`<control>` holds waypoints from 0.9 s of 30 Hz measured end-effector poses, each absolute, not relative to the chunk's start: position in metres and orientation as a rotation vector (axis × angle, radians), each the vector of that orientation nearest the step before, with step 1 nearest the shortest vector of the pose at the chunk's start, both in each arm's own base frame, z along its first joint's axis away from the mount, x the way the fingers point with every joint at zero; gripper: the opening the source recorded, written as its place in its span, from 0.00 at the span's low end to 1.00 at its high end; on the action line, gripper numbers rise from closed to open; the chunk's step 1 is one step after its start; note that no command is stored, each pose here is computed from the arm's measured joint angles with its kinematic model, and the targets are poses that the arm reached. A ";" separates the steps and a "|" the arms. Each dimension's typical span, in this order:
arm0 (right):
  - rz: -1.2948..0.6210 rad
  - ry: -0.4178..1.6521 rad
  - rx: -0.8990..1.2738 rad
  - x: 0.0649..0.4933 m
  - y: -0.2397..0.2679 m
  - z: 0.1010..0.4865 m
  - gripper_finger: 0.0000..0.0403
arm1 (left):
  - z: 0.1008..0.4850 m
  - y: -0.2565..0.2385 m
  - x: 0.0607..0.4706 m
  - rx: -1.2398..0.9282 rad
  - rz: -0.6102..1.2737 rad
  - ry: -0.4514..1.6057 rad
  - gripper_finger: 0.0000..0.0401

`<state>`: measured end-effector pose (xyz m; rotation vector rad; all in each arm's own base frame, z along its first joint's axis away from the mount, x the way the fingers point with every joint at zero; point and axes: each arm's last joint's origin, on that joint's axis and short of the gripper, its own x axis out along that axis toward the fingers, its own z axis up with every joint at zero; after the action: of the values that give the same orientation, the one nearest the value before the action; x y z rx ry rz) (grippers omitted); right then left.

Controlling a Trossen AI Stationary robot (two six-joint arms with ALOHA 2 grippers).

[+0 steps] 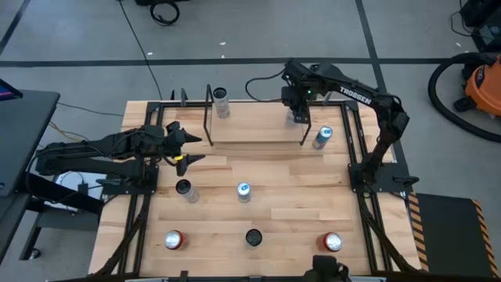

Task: Place canned beverage on shelf
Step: Put the top white blue soda can on the shelf

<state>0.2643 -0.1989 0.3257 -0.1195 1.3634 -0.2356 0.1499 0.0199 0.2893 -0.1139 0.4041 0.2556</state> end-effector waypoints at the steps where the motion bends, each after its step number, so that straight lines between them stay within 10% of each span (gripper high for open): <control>1: -0.231 1.357 -0.127 0.263 -0.202 0.326 0.69 | 0.289 0.020 0.150 -0.114 0.256 0.404 0.78; 27: -0.107 1.253 -0.186 0.251 -0.226 0.326 0.70 | 0.289 0.020 0.150 -0.118 0.257 0.403 0.78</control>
<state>0.2507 -0.2263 0.3264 -0.1864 1.2528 -0.1072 0.1499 0.0199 0.2894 -0.1183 0.4028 0.2565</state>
